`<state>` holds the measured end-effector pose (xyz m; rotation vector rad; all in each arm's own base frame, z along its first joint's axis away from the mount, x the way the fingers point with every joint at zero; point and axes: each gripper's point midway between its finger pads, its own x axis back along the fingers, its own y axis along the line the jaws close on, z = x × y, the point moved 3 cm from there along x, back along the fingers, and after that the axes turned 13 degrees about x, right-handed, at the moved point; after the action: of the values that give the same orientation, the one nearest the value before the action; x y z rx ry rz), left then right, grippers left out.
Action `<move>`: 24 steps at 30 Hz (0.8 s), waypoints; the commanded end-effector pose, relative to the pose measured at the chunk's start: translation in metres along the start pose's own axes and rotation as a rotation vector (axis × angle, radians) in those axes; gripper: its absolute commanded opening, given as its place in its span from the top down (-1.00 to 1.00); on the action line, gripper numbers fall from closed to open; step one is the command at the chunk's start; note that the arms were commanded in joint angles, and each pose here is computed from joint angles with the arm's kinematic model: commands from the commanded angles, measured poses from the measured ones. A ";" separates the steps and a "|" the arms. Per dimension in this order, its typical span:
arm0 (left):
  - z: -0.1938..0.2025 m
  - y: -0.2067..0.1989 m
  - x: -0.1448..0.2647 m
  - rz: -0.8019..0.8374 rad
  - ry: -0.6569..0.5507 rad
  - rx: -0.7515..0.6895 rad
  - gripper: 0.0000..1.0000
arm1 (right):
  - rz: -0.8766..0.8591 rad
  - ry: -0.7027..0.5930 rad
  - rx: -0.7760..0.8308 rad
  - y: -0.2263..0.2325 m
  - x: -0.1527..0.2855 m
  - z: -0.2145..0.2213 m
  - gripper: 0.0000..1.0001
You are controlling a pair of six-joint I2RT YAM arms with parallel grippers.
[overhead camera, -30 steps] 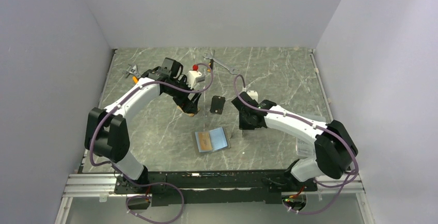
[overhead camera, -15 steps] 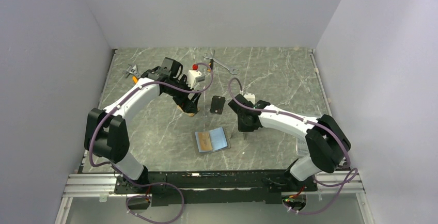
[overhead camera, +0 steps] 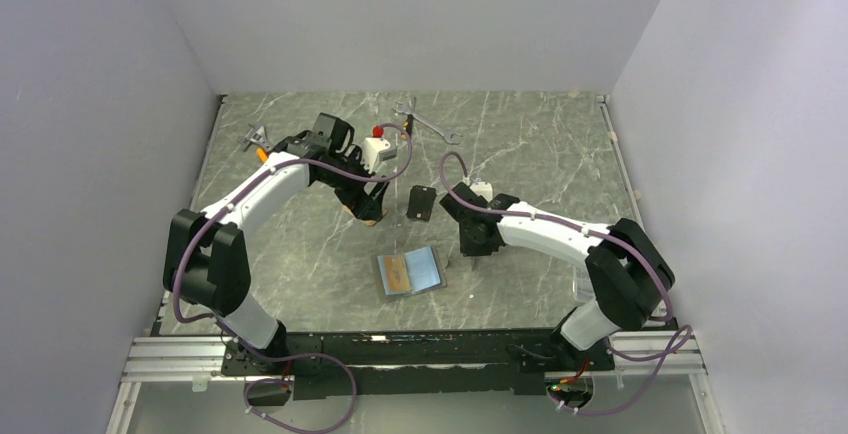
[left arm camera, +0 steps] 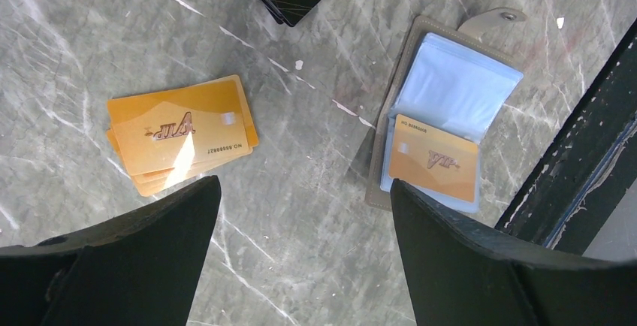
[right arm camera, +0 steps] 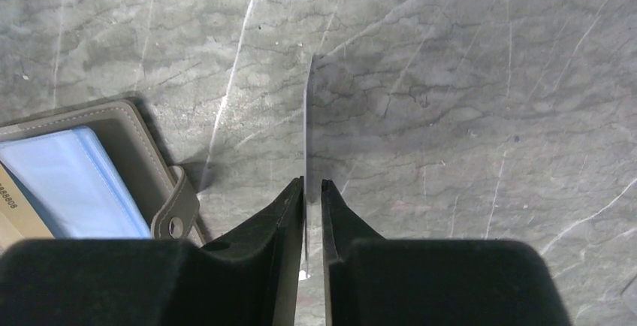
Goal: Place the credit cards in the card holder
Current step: Pick up the credit card from the center of the board.
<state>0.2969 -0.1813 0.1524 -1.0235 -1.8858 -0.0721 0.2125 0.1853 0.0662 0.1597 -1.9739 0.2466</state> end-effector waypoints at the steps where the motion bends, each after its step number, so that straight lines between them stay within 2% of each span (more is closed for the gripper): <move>1: -0.007 -0.006 0.008 0.007 -0.044 -0.044 -0.79 | 0.017 -0.044 0.003 0.001 0.006 -0.018 0.71; 6: -0.006 -0.007 0.009 0.011 -0.046 -0.043 -0.79 | 0.025 -0.053 0.009 0.001 0.007 -0.023 0.78; 9: -0.006 -0.007 0.008 0.014 -0.044 -0.041 -0.78 | 0.030 -0.058 0.012 0.000 0.009 -0.026 1.00; 16: 0.013 -0.011 0.007 0.031 -0.001 -0.023 -0.78 | 0.023 -0.100 -0.006 -0.007 0.026 -0.032 1.00; 21: 0.041 -0.023 0.010 0.072 0.054 0.052 -0.90 | -0.177 -0.242 -0.037 0.006 0.065 -0.050 1.00; 24: 0.060 -0.033 0.008 0.118 0.101 0.116 -0.86 | -0.349 -0.352 -0.022 0.023 0.091 -0.060 1.00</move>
<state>0.2562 -0.1690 0.1316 -1.0010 -1.7820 -0.0329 0.2246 0.1965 0.1287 0.2945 -2.1408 0.1158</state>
